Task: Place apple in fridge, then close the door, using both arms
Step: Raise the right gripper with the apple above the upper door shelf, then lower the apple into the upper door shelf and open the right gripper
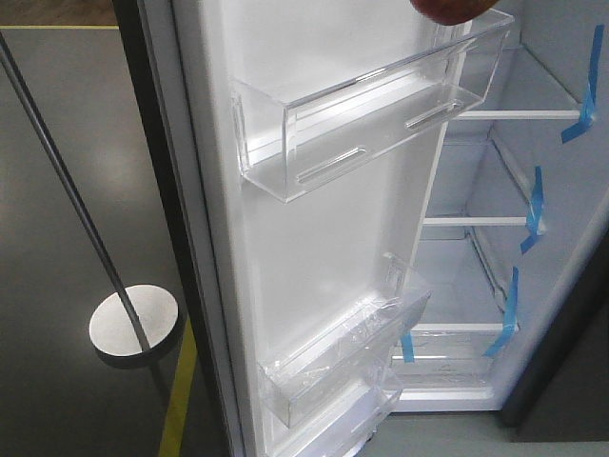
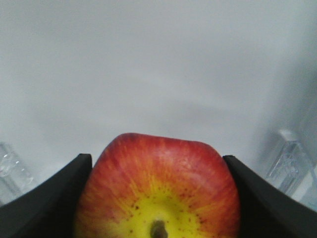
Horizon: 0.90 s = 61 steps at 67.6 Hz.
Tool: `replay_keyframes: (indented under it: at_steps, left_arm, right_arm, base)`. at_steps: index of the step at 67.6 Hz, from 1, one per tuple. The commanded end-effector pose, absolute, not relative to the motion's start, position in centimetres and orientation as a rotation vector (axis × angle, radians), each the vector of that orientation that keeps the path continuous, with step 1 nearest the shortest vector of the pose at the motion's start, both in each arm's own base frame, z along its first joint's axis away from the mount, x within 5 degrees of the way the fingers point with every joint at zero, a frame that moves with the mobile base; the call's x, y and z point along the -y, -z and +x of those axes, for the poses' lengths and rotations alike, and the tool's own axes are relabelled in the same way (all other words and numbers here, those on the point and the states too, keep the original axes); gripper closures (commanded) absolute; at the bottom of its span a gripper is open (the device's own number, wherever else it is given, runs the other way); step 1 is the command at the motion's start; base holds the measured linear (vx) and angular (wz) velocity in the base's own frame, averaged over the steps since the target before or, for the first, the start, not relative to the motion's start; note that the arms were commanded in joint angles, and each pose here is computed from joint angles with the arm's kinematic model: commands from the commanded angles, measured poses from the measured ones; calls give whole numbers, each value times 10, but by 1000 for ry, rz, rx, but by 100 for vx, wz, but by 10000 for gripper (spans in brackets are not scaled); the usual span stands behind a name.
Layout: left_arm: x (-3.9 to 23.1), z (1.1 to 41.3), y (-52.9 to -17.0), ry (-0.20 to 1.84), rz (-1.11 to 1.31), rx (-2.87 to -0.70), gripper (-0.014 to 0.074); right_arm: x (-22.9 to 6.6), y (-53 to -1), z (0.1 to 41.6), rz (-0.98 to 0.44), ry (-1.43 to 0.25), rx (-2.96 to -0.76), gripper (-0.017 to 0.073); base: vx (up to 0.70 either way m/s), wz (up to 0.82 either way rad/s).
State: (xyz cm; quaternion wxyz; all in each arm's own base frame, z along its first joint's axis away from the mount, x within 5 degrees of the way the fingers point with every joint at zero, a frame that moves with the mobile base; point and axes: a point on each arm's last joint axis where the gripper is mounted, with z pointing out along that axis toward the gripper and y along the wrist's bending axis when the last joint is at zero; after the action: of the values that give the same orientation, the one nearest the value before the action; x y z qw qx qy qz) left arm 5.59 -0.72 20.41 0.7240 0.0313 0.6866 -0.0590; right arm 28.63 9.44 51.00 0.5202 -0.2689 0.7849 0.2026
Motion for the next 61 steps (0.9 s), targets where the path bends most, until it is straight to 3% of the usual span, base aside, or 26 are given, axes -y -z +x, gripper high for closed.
replay_keyframes:
  at_steps: [1, 26, 42, 49, 61]
  left_arm:
    - [7, 55, -207, 140, 63, -1444, 600]
    - [7, 55, -207, 140, 63, -1444, 600]
    - [7, 55, -207, 140, 63, -1444, 600]
    - [7, 55, -207, 140, 63, -1444, 600]
    - [7, 55, -207, 140, 63, -1444, 600]
  right_arm:
    - [-92, -533, 292, -574, -468, -1736, 315]
    - [-100, -499, 345, -570, -479, -1822, 315]
    - [-105, -479, 356, -617, -511, -1920, 302]
    - [-105, -477, 356, -625, -509, -1931, 253]
    - [-105, -477, 354, -620, -516, -1940, 80]
  base:
    - [0, 0]
    - [0, 0]
    - [0, 0]
    - [0, 0]
    - [0, 0]
